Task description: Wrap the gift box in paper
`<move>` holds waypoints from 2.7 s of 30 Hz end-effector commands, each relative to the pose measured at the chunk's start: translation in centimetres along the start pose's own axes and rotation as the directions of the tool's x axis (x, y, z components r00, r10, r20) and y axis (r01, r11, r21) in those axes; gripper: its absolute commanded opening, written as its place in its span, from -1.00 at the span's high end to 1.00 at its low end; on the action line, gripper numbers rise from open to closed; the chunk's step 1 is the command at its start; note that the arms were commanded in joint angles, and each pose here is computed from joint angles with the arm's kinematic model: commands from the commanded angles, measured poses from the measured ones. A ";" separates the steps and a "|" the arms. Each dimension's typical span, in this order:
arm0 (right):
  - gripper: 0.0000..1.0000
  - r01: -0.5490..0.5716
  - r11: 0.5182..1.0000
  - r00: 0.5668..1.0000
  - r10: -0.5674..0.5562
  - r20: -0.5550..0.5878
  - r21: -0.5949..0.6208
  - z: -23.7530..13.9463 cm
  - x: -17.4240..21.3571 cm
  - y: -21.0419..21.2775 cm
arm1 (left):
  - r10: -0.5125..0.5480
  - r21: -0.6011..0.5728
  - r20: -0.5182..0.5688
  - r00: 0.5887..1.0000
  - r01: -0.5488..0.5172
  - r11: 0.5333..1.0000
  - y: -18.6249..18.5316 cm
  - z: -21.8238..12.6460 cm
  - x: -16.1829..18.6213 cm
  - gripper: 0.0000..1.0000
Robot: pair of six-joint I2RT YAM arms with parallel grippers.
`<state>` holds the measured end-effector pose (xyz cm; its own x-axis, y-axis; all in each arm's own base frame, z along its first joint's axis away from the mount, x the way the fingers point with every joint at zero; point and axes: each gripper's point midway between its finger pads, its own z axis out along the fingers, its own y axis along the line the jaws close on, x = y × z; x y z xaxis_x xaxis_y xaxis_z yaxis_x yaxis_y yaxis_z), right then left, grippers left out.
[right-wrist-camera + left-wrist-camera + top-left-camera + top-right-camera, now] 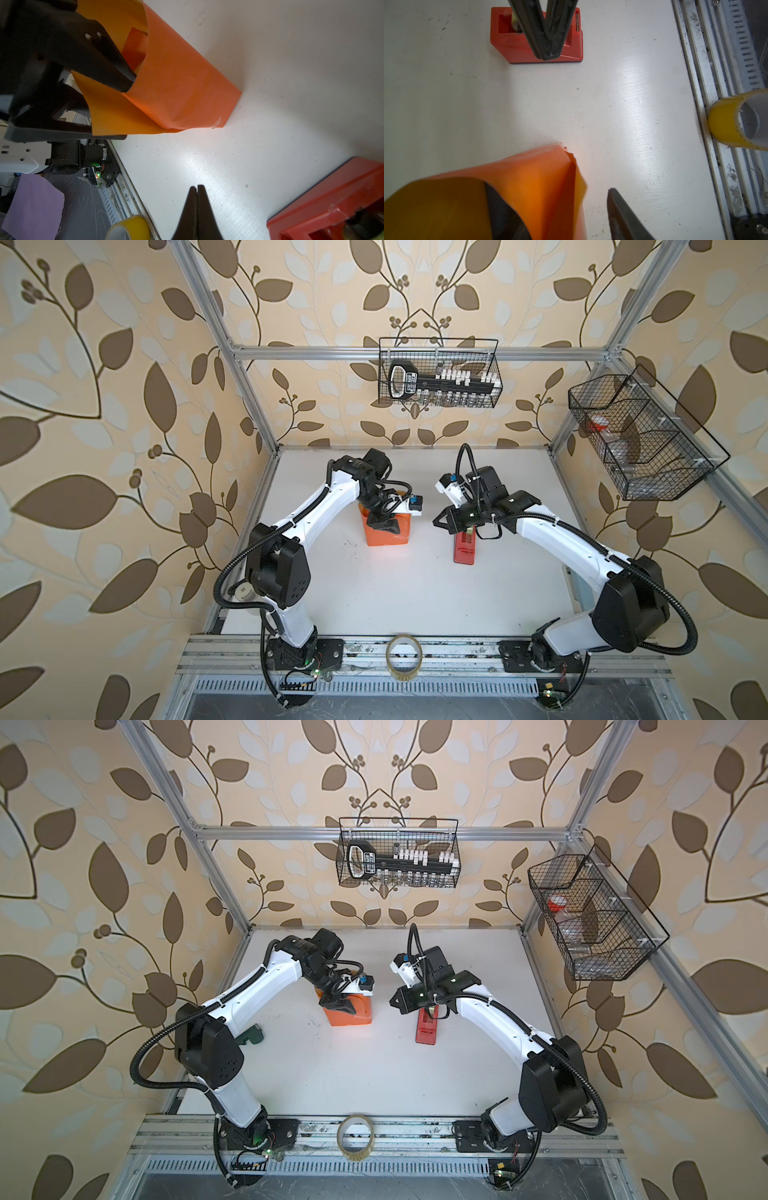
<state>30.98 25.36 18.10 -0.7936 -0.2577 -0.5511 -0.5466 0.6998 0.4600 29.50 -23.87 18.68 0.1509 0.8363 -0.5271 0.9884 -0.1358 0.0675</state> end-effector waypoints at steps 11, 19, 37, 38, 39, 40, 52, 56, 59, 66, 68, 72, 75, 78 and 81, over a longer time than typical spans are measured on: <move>1.00 -0.102 0.994 0.988 0.106 0.109 -0.048 3.2 -3.8 -0.2 | -0.003 -0.029 -0.021 1.000 0.003 1.000 -1.9 -1.7 -0.3 0.18; 1.00 -0.095 0.993 0.985 0.105 0.140 -0.077 4.1 -5.9 0.3 | -0.019 -0.054 -0.021 1.000 0.018 0.998 -1.3 -1.2 -0.1 0.31; 1.00 -0.068 0.971 0.991 0.092 0.095 -0.230 7.0 -5.8 3.5 | -0.025 -0.087 -0.025 0.999 0.023 0.996 -0.8 -1.3 -0.4 0.76; 1.00 -0.072 0.971 0.992 0.094 0.089 -0.227 7.2 -5.6 3.4 | -0.025 -0.087 -0.025 0.999 0.023 0.996 -0.8 -1.3 -0.4 0.76; 1.00 -0.073 0.971 0.992 0.095 0.087 -0.227 7.3 -5.4 3.3 | -0.026 -0.086 -0.025 0.999 0.023 0.996 -0.8 -1.4 -0.4 0.77; 1.00 -0.075 0.971 0.992 0.096 0.082 -0.228 7.5 -5.3 3.4 | -0.025 -0.086 -0.025 0.999 0.022 0.996 -0.9 -1.4 -0.5 0.76; 1.00 -0.100 0.981 0.994 0.105 0.020 -0.169 9.4 -3.0 1.5 | -0.040 -0.088 0.005 0.999 0.041 0.995 -1.8 -3.6 -2.2 0.33; 1.00 -0.114 0.984 0.993 0.116 0.010 -0.138 9.7 -2.5 0.4 | -0.089 -0.128 0.038 0.995 0.093 0.987 -1.7 -6.4 -4.0 -0.01; 1.00 -0.127 0.986 0.992 0.127 -0.014 -0.112 10.0 -1.4 -0.5 | -0.166 -0.196 0.078 0.983 0.178 0.964 -1.2 -9.7 -5.4 -0.15; 1.00 -0.138 0.985 0.990 0.137 -0.011 -0.105 9.7 -1.5 -1.2 | -0.481 -0.383 0.401 0.780 0.620 0.685 2.1 -20.3 -2.6 -0.44; 1.00 -0.140 0.984 0.990 0.140 -0.009 -0.107 9.6 -1.6 -1.2 | -0.563 -0.434 0.456 0.689 0.724 0.536 2.3 -21.7 0.3 -0.43; 1.00 -0.137 0.983 0.991 0.136 -0.015 -0.125 9.9 -1.6 -0.7 | -0.716 -0.459 0.476 0.511 0.839 0.294 1.7 -20.2 7.2 -0.28; 1.00 -0.127 0.983 0.992 0.125 -0.026 -0.134 10.3 -1.4 -0.2 | -0.798 -0.409 0.452 0.399 0.887 0.213 1.0 -16.5 10.3 -0.03; 1.00 -0.124 0.983 0.992 0.120 -0.034 -0.135 10.5 -1.1 0.1 | -0.829 -0.316 0.455 0.327 0.929 0.193 1.2 -13.5 10.9 0.50; 1.00 -0.122 0.984 0.992 0.117 -0.042 -0.130 10.6 -0.8 0.0 | -0.851 -0.185 0.470 0.235 0.969 0.165 1.6 -11.2 10.7 0.91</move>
<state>35.77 33.19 14.70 -0.8249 -0.1518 -0.5446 -0.5170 0.5920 0.6182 31.65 -7.76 21.79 -0.8206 0.1832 -0.5414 0.3455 0.9136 -0.2145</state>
